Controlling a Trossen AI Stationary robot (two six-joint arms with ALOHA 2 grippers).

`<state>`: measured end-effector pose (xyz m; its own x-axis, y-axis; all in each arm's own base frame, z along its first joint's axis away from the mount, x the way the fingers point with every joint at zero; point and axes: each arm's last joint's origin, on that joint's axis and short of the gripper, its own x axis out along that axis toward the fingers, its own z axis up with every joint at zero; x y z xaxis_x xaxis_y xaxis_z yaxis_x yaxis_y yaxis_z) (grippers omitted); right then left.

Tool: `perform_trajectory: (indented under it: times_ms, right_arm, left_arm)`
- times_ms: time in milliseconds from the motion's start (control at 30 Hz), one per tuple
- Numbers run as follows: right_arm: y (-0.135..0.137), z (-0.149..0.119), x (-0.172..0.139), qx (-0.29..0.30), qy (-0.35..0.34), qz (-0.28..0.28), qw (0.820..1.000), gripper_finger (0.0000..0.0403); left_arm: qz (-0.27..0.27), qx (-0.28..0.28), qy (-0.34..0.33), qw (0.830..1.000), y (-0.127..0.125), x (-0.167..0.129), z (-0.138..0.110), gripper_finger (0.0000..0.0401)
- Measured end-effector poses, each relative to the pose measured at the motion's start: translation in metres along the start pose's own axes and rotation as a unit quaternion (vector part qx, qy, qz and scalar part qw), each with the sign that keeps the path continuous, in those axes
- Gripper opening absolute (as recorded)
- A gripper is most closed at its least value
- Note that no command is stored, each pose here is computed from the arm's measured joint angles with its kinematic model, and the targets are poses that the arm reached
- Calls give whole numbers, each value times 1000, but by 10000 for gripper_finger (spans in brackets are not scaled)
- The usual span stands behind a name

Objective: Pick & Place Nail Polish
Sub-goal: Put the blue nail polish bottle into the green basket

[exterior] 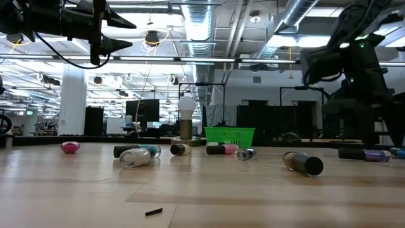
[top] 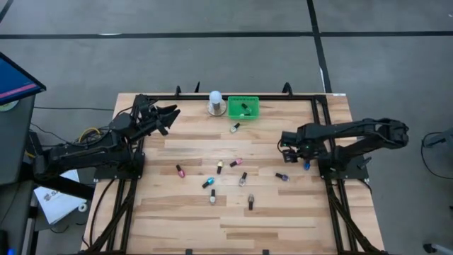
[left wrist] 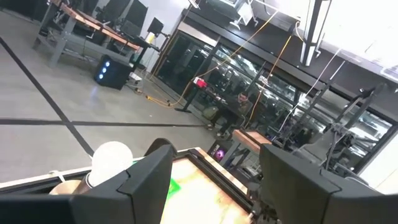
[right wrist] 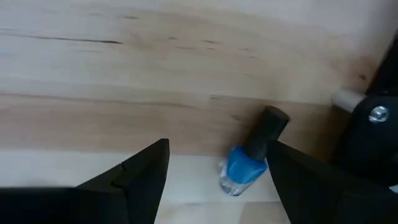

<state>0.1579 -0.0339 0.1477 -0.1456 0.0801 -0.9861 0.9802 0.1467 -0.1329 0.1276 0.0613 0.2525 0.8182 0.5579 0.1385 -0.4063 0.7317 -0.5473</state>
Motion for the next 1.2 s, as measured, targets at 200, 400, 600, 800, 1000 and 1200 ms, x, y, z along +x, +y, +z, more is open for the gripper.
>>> perform_trajectory:
  times_ms: [200,400,600,800,1000,1200]
  right_arm:
    - [0,-4,15,-7,12,-37,999,261]
    - [-1,-5,21,-2,14,-36,999,252]
    - [-2,-2,24,3,17,-24,1000,209]
    - [-2,3,25,-17,23,-9,1000,162]
    - [0,3,26,-34,17,1,999,81]
    - [2,-1,24,-58,6,-1,998,49]
  left_arm:
    - [0,0,0,1000,0,0,0,239]
    - [0,0,0,1000,0,0,0,239]
    - [0,0,0,1000,0,0,0,239]
    - [0,1,1,1000,0,0,0,239]
    - [0,13,1,1000,0,0,0,239]
    - [0,16,2,1000,0,0,0,239]
